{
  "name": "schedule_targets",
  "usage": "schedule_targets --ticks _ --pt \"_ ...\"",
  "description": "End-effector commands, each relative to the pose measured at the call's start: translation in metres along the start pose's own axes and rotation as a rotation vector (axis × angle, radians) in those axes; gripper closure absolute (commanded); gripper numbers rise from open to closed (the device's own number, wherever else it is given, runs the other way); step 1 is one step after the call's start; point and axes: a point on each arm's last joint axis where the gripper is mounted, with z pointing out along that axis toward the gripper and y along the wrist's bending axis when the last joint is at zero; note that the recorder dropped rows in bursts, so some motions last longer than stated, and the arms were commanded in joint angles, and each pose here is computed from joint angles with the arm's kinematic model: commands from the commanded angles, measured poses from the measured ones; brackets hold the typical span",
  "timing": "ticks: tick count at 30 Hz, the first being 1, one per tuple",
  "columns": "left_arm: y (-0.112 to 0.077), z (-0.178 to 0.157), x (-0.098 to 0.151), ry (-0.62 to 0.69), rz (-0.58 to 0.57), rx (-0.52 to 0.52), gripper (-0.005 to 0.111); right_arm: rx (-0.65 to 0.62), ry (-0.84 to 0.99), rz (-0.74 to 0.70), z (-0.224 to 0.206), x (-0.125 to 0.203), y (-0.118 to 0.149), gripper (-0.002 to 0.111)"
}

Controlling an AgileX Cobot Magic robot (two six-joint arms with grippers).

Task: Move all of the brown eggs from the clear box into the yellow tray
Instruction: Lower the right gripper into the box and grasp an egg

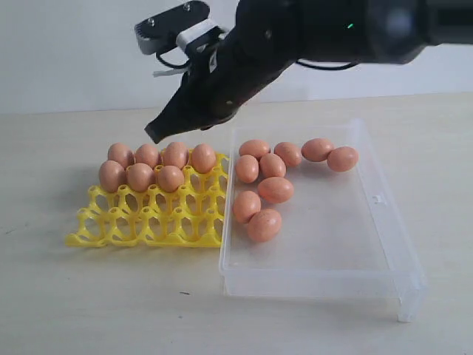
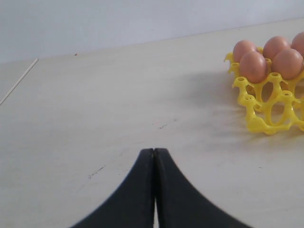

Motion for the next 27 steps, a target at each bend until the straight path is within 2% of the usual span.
schedule_targets --ticks 1,6,8,11,14,19,24,27 --pt "0.000 0.000 -0.002 -0.013 -0.006 0.006 0.107 0.021 0.075 0.019 -0.037 0.016 -0.016 0.108" --pt "0.000 0.000 -0.002 -0.013 -0.006 0.006 0.107 0.073 0.121 0.170 -0.035 0.040 -0.064 0.106" --pt "0.000 0.000 -0.002 -0.013 -0.006 0.006 0.107 0.085 0.157 0.220 -0.024 0.051 -0.082 0.099" --pt "0.000 0.000 -0.002 -0.013 -0.006 0.006 0.107 0.064 0.239 0.203 -0.004 0.064 -0.099 0.091" --pt "0.000 0.000 -0.002 -0.013 -0.006 0.006 0.107 0.028 0.343 0.128 0.016 0.073 -0.107 0.083" --pt "0.000 0.000 -0.002 -0.013 -0.006 0.006 0.107 -0.003 0.443 0.061 0.043 0.078 -0.113 0.062" --pt "0.000 0.000 -0.002 -0.013 -0.006 0.006 0.107 0.005 0.421 0.039 0.052 0.063 -0.115 0.058" --pt "0.000 0.000 -0.002 -0.013 -0.006 0.006 0.107 0.087 0.371 -0.066 0.055 0.057 -0.118 0.058"
